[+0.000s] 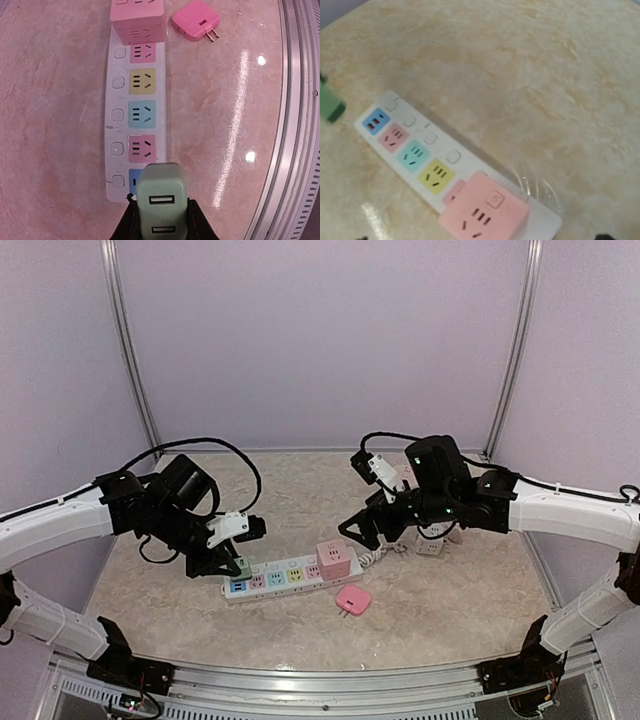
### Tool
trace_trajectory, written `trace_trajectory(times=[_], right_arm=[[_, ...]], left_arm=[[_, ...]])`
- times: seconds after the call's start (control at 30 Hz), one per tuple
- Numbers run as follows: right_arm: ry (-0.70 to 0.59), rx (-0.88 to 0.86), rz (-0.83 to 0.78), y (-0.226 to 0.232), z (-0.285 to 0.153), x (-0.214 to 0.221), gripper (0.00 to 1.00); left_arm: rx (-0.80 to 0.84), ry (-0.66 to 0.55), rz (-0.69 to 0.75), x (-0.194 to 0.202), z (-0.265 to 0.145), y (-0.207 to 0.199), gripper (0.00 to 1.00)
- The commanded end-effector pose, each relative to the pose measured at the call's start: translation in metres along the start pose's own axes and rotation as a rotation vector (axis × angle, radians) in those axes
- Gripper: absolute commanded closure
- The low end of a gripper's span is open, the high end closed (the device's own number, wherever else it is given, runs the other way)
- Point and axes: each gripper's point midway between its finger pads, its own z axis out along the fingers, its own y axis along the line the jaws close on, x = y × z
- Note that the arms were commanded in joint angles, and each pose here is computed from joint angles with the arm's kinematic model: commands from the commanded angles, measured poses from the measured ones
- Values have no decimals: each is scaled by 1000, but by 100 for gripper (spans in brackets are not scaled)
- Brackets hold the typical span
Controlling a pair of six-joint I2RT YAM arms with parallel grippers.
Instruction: Insert the plug
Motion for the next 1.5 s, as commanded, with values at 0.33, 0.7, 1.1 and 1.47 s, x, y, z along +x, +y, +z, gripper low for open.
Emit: trace_trajectory(times=[0.33,0.7,1.1,1.47], right_arm=[[91,20,93,-11,27,31,4],[80,23,67,-11,21,29,3],[79,20,73,-11,25,30,3],[91,28,69,-12,25,33,3]], left_arm=[[45,-99,8,3,54,3,100],[87,-41,27,3,67,23,100],[86,19,60,28,76,33,100],[110,40,71,41,90,23,100]])
